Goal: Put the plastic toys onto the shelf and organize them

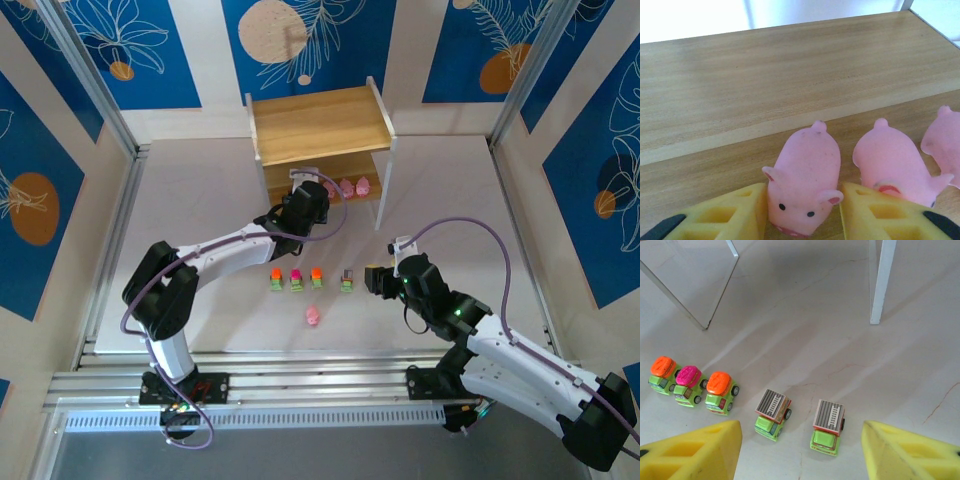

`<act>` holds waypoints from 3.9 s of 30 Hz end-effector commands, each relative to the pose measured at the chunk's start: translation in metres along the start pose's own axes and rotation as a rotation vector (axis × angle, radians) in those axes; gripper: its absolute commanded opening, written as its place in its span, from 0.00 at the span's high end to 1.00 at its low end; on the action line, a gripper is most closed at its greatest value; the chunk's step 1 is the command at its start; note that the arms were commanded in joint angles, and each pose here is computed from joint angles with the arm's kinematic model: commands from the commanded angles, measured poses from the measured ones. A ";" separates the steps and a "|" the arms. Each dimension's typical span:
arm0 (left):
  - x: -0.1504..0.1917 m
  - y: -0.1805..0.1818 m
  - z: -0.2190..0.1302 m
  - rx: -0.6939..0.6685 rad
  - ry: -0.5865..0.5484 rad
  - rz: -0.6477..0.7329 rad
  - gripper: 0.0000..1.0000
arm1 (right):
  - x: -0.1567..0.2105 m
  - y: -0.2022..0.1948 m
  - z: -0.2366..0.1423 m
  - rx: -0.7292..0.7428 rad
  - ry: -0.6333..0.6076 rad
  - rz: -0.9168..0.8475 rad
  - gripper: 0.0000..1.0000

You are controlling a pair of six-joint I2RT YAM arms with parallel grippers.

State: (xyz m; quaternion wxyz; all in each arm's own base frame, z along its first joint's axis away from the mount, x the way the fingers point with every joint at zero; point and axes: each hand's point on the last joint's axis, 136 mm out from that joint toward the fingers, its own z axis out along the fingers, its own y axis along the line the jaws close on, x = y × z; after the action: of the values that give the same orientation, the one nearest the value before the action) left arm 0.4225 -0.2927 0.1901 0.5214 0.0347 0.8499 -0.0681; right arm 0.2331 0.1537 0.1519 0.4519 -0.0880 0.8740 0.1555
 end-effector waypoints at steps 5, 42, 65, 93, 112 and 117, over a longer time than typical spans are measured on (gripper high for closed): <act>-0.011 0.000 -0.014 0.009 -0.039 0.003 0.50 | 0.001 0.003 0.001 -0.019 0.003 0.017 0.35; 0.014 0.009 -0.100 0.060 -0.074 0.039 0.36 | 0.002 0.003 0.002 -0.021 0.006 0.017 0.35; 0.103 0.010 -0.154 0.024 -0.004 0.078 0.37 | 0.003 0.006 0.000 -0.046 0.005 0.023 0.32; 0.235 -0.031 -0.179 0.011 0.173 -0.014 0.38 | 0.015 0.009 -0.004 -0.071 0.026 0.021 0.31; 0.259 -0.031 -0.173 -0.009 0.215 -0.057 0.40 | 0.015 0.010 -0.005 -0.075 0.025 0.016 0.31; 0.263 -0.033 -0.170 -0.012 0.225 -0.054 0.41 | 0.015 0.010 -0.005 -0.075 0.026 0.017 0.31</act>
State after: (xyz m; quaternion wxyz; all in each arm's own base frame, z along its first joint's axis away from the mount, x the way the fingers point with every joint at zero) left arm 0.1510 -0.2975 0.0378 0.4283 0.0216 0.9006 -0.0705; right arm 0.2185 0.1596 0.1423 0.4317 -0.0988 0.8777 0.1831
